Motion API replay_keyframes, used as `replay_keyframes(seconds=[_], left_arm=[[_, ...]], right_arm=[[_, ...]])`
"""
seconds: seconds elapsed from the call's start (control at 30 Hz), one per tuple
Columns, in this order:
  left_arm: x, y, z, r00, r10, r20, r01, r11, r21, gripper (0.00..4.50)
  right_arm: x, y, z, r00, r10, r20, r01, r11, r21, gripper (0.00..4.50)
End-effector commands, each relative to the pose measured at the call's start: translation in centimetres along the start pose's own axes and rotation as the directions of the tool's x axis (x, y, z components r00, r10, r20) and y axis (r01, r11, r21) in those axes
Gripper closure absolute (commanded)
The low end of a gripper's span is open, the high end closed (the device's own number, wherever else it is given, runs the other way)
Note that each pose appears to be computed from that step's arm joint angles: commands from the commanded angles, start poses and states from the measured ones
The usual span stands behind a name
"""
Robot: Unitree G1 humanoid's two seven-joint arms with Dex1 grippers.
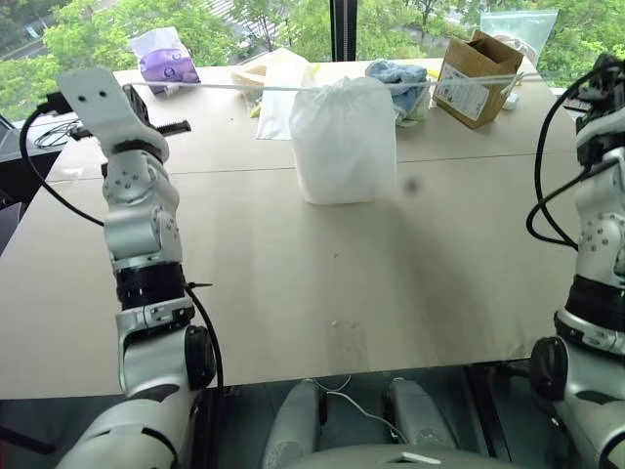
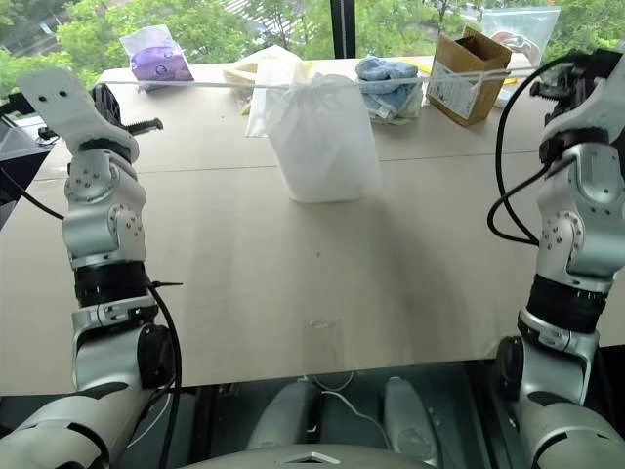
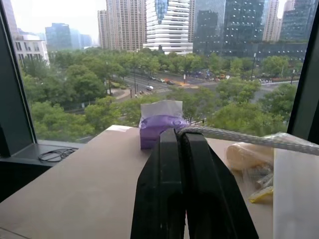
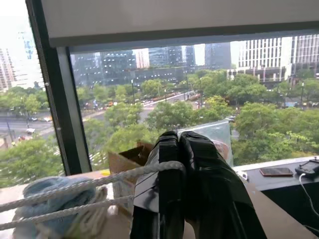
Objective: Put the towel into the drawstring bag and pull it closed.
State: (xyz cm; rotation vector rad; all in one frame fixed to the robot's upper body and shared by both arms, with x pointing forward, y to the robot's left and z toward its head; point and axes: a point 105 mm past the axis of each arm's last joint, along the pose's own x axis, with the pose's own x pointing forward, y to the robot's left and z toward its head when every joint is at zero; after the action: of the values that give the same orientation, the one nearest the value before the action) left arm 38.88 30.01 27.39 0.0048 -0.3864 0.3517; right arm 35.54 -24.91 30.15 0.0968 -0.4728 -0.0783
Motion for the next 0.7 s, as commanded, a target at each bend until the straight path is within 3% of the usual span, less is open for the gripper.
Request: replay_keyframes(seconds=[0.03,0.17,0.37,0.4,0.5,0.53,0.67,0.7], left_arm=[[-1.9,-3.0,-0.6,0.969,-0.245,-0.039,0.240,0.964,-0.114,4.46],[-6.7,-8.4,-5.1,0.807,-0.557,-0.197,0.520,0.828,-0.211,4.46],[-13.3,-12.6,-7.4,0.504,-0.816,-0.283,0.760,0.575,-0.303,4.46],[-14.2,-12.7,-7.6,0.462,-0.837,-0.294,0.781,0.541,-0.312,4.50],[-16.8,-12.2,-8.5,0.352,-0.878,-0.325,0.822,0.456,-0.342,4.50],[-17.3,-11.7,-9.0,0.336,-0.878,-0.342,0.819,0.451,-0.353,4.50],[-19.3,-9.7,-10.8,0.267,-0.871,-0.412,0.809,0.435,-0.396,4.50],[-19.8,-9.1,-11.3,0.253,-0.866,-0.432,0.807,0.435,-0.399,4.50]], right_arm=[[-2.2,2.3,-2.2,0.969,0.206,-0.136,-0.205,0.978,0.025,4.50],[-5.1,4.9,-7.2,0.863,0.364,-0.351,-0.371,0.927,0.050,4.50],[-7.3,9.0,-8.6,0.726,0.565,-0.392,-0.553,0.818,0.156,4.50],[-8.0,9.5,-8.9,0.690,0.601,-0.404,-0.580,0.792,0.188,3.84],[-11.4,9.8,-10.7,0.550,0.668,-0.501,-0.644,0.721,0.256,2.66],[-12.6,9.6,-11.3,0.503,0.681,-0.532,-0.652,0.703,0.283,1.99],[-17.3,8.7,-13.0,0.321,0.713,-0.624,-0.671,0.636,0.381,0.17],[-18.1,8.3,-13.4,0.293,0.705,-0.646,-0.665,0.635,0.392,0.04]])
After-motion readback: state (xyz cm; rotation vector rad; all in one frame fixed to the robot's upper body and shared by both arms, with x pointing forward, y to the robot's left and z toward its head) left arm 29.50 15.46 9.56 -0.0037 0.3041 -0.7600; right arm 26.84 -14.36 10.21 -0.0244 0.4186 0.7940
